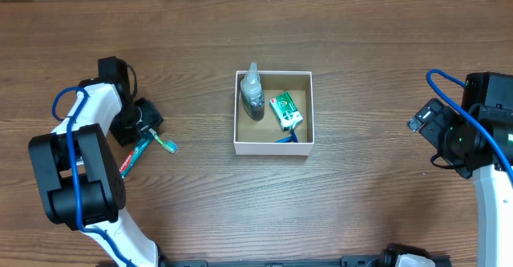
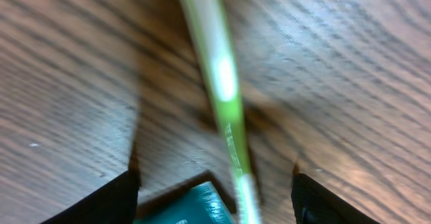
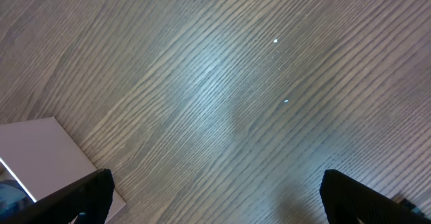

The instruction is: Pack container

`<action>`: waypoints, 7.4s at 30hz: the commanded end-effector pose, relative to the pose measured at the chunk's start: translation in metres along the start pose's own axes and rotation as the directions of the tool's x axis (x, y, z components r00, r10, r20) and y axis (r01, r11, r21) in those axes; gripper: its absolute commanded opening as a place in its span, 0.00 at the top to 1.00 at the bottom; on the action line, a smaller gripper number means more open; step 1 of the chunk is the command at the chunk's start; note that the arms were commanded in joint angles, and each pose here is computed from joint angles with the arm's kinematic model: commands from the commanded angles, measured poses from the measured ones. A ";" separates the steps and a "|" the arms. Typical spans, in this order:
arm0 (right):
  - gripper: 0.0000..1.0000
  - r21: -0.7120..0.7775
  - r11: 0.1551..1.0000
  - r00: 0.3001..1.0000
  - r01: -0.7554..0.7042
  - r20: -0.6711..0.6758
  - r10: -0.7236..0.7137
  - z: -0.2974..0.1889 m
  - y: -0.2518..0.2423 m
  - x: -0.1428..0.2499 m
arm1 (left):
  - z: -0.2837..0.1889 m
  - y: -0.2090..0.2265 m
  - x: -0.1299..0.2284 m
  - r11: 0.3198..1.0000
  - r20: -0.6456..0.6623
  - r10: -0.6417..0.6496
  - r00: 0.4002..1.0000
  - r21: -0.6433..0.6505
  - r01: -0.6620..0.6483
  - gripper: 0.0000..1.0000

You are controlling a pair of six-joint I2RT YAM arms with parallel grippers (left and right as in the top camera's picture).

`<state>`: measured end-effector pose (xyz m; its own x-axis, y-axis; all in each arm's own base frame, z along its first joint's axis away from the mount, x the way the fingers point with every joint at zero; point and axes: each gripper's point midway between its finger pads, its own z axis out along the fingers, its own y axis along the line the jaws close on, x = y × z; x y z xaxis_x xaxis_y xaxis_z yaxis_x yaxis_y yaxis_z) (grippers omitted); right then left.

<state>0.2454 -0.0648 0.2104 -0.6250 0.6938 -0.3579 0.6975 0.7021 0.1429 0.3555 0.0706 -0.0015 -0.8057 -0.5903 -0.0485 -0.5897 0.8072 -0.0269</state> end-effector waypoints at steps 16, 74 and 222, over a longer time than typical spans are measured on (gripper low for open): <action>0.00 0.001 1.000 1.000 -0.001 0.007 0.001 -0.001 -0.001 -0.001 | 0.003 -0.063 0.017 0.983 0.046 0.176 0.983 0.039 -0.178 0.96; 0.00 -0.001 1.000 1.000 -0.001 0.011 0.001 -0.001 0.000 -0.002 | -0.145 0.040 0.089 0.662 0.233 -0.731 0.641 0.013 0.750 0.00; 0.04 -0.403 0.783 0.811 0.474 0.546 -0.210 -0.076 0.074 0.034 | -0.284 -0.008 0.132 0.810 0.791 0.159 0.591 0.238 -0.536 0.00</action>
<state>0.2778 0.0291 0.2950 -0.5135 0.3008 -0.8037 0.0993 0.9511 0.2925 0.2802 -0.0081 0.2840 -0.5831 -0.2303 -0.7791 -0.0935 0.9716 -0.2173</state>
